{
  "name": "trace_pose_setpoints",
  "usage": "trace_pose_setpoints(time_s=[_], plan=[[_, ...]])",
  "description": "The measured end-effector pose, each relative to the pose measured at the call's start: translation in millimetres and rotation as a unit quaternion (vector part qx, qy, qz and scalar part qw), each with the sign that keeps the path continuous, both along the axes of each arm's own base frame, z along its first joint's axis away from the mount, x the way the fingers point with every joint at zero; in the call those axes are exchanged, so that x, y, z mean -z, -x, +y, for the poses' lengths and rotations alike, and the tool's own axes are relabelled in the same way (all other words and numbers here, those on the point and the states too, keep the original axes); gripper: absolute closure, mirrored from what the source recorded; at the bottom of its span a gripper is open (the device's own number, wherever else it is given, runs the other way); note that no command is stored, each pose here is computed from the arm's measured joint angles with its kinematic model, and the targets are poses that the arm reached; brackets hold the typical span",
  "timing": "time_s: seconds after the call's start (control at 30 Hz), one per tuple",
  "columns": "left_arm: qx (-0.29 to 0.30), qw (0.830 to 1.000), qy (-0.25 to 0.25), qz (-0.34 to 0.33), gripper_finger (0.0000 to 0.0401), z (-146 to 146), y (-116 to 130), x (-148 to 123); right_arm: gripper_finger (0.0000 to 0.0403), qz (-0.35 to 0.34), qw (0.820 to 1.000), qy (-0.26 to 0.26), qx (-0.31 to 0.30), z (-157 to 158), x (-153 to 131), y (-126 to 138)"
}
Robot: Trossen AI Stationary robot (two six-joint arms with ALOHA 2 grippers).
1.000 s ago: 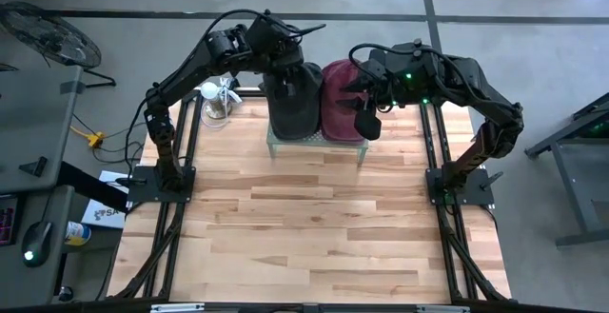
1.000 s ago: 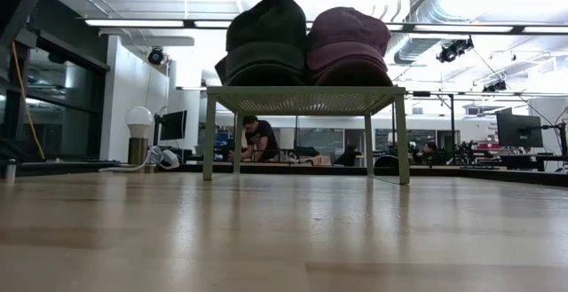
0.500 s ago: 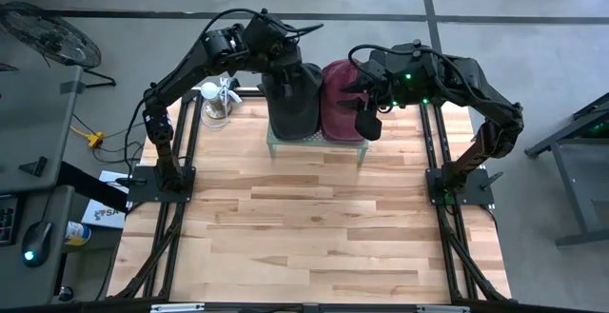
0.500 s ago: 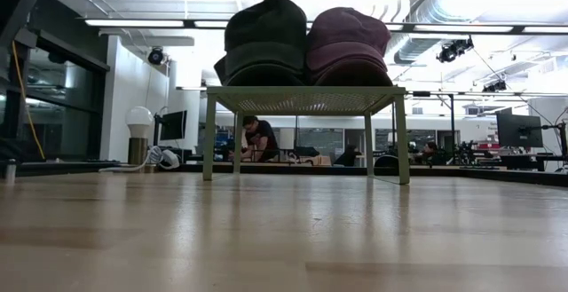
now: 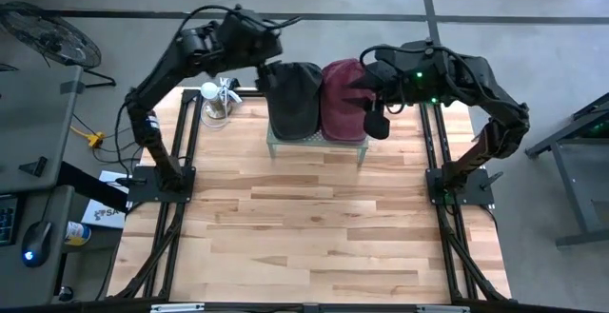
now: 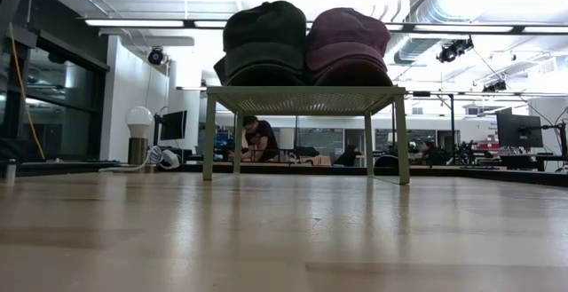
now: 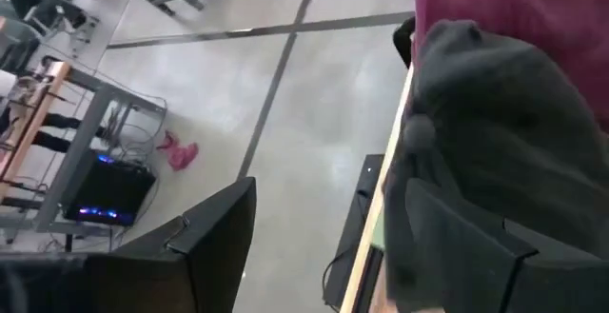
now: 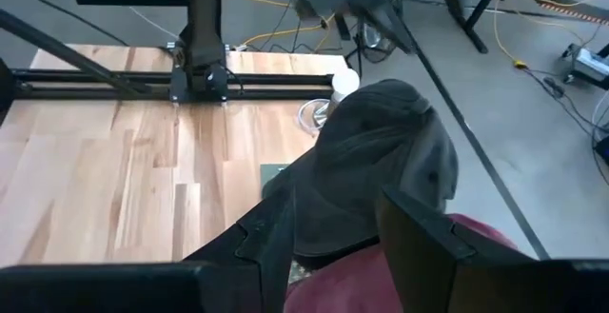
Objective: Pick & Place hat
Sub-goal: Return to Home Position
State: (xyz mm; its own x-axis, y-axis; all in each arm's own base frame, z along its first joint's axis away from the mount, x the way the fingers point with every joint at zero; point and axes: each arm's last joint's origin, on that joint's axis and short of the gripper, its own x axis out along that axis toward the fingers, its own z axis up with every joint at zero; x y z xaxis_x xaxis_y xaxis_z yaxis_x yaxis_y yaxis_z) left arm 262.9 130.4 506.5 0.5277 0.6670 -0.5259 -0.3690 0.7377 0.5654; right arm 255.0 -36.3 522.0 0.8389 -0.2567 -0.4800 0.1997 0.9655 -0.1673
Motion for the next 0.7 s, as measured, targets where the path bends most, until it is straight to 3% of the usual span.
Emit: trace_pose_setpoints(time_s=[0.2,0.47,0.57,0.7], plan=[[0.014,0.998,0.031,-0.047,0.0134,-26.3,43.2,-21.3,0.0263,0.017,1.0,-0.003,0.001,2.6,-3.0,20.8],[0.016,0.99,0.099,-0.096,0.0134,-54.3,103.2,-35.6,0.0263,0.049,0.997,-0.052,0.026,6.9,-2.6,52.7],[0.047,0.985,0.132,-0.098,0.0134,-64.8,121.4,-36.2,0.0263,0.043,0.997,-0.054,0.021,8.8,-3.7,52.6],[0.071,0.979,0.167,-0.096,0.0134,-74.0,136.6,-26.2,0.0263,0.039,0.997,-0.071,0.012,10.1,12.8,32.5]])
